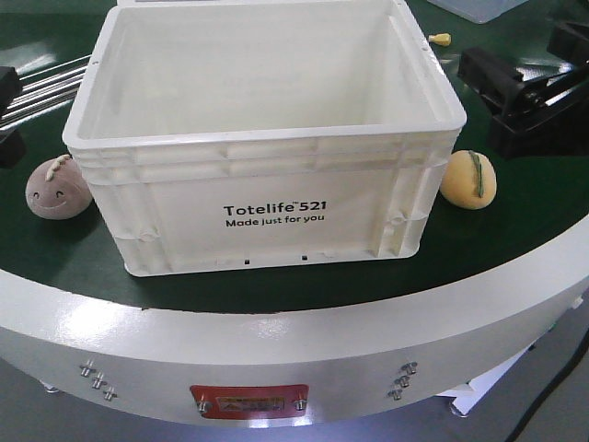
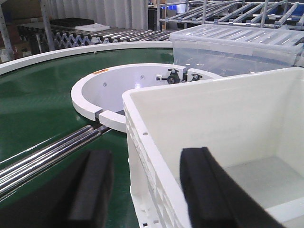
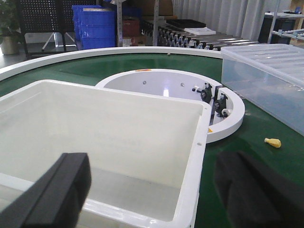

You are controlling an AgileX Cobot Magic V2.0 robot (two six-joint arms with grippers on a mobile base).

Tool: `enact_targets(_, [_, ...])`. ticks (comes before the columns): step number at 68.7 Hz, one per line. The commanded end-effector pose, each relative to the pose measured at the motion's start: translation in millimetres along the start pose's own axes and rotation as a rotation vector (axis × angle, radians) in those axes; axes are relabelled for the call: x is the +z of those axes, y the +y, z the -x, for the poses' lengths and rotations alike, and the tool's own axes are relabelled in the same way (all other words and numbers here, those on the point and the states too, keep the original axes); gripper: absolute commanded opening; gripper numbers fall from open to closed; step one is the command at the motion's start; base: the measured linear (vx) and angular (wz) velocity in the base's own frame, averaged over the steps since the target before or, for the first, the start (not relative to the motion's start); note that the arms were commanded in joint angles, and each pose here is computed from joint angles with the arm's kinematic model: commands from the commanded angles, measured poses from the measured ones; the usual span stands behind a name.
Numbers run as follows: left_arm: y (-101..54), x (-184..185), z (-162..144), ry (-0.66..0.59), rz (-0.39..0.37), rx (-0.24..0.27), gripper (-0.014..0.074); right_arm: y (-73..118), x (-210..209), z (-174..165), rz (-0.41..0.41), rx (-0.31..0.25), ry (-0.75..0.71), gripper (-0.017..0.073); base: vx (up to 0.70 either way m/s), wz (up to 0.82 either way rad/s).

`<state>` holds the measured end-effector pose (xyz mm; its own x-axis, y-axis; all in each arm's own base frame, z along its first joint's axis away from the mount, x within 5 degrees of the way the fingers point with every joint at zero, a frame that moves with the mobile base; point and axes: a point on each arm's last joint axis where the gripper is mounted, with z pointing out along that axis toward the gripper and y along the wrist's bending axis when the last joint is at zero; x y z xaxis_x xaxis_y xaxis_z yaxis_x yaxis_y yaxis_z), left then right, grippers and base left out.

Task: Place moving items into box and shelve
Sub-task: 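Lower the right gripper over the peach plush beside the crate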

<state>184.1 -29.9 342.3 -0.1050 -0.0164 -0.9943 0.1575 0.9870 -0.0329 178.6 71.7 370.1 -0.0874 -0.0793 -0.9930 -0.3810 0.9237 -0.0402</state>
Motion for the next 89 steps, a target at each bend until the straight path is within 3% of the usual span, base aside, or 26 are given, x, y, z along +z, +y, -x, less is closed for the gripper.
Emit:
enact_targets(1, [-2.3,-3.8,23.0,-0.144,-0.016,-0.01,0.0587,-2.4,-4.7,22.7,-0.02,-0.006,-0.141,0.0724,0.0,0.0])
enact_targets(16, [-0.7,-4.0,22.6,-0.138,-0.007,-0.021,0.0601,-5.1,-4.7,22.6,-0.033,0.001,-0.14,0.0693,0.0,0.0])
enact_targets(31, [24.0,-15.8,25.6,-0.143,0.135,-0.026,0.0588,-46.9,-20.4,21.8,-0.265,0.023,-0.124,0.0647,0.0,0.0])
enact_targets(42, [39.5,-27.8,24.2,-0.107,0.241,-0.034,0.0588,-65.1,-28.4,15.0,-0.371,0.036,-0.055,0.0636,0.0,0.0])
enact_targets(51, [43.7,-27.7,25.8,-0.128,0.264,-0.037,0.0588,-66.9,-27.2,13.9,-0.377,0.034,-0.039,0.062,0.0,0.0])
enact_targets(58, [47.7,-16.0,26.2,-0.125,0.265,-0.088,0.0588,-70.5,-18.7,18.3,-0.373,0.041,-0.021,0.0602,0.0,0.0])
enact_targets(64, [52.8,0.1,31.8,-0.098,0.27,-0.09,0.0588,-76.3,-5.7,28.2,-0.369,0.044,0.002,0.0582,0.0,0.0])
enact_targets(77, [64.7,42.0,50.8,-0.05,0.274,-0.096,0.0588,-93.6,35.3,44.9,-0.355,0.061,0.075,0.0569,0.0,0.0])
enact_targets(89, [73.8,75.7,45.9,0.028,0.277,-0.108,0.0588,-108.7,77.8,29.1,-0.341,0.102,0.182,0.0568,0.0,0.0])
